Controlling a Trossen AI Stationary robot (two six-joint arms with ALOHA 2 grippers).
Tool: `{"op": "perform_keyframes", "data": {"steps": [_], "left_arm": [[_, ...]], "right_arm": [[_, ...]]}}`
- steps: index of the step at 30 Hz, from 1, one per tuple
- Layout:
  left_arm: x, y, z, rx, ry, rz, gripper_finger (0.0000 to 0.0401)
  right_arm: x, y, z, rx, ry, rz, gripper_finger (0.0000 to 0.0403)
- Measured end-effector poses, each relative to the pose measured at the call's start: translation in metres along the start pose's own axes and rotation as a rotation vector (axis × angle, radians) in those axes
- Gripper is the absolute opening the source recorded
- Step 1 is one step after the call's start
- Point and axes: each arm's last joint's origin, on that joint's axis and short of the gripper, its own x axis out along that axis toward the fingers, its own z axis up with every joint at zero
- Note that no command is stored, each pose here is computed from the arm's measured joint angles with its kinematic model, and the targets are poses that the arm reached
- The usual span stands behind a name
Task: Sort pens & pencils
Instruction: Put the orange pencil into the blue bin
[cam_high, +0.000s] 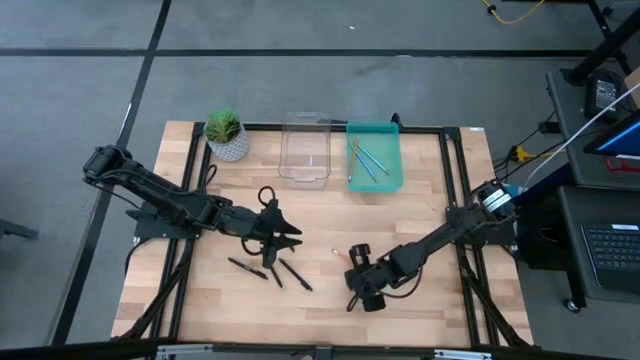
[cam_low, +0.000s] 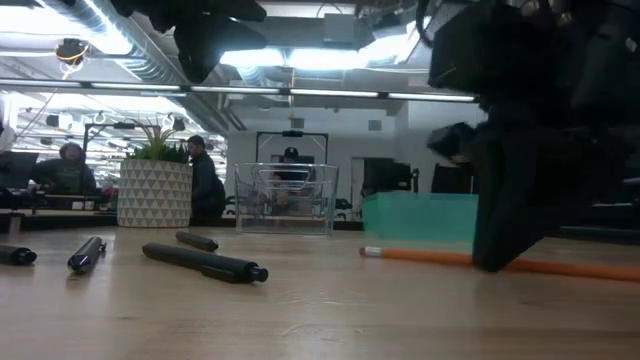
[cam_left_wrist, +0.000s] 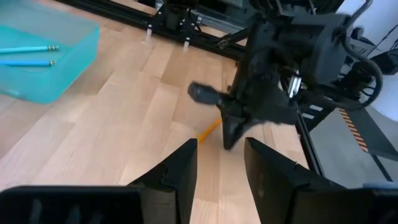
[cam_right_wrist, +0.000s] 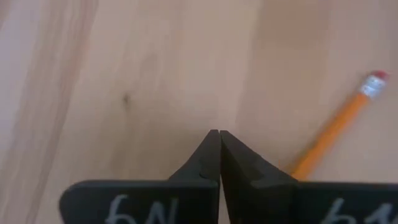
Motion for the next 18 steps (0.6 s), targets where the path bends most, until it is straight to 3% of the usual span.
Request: {"op": "perform_keyframes", "data": {"steps": [7,11,14,18], "left_arm": [[0.000,0.000,-0.001,0.002,0.007,0.003,0.0126],[0.000,0.000,-0.001,0.002,0.006,0.003,0.0126],[0.000,0.000,-0.001,0.001,0.006,0.003,0.0126],[0.000,0.000,-0.001,0.001,0.006,0.003,0.0126]], "right_arm": [[-0.047,0.001,-0.001,0.051,-0.032,-0.115,0.0004],[-0.070,-0.001,-0.030,0.202,0.008,-0.238,0.0004],[-0.078,0.004,-0.057,0.330,-0.035,-0.205,0.0003],[-0.073,0.021,-0.080,0.409,-0.126,-0.068,0.0002]]}}
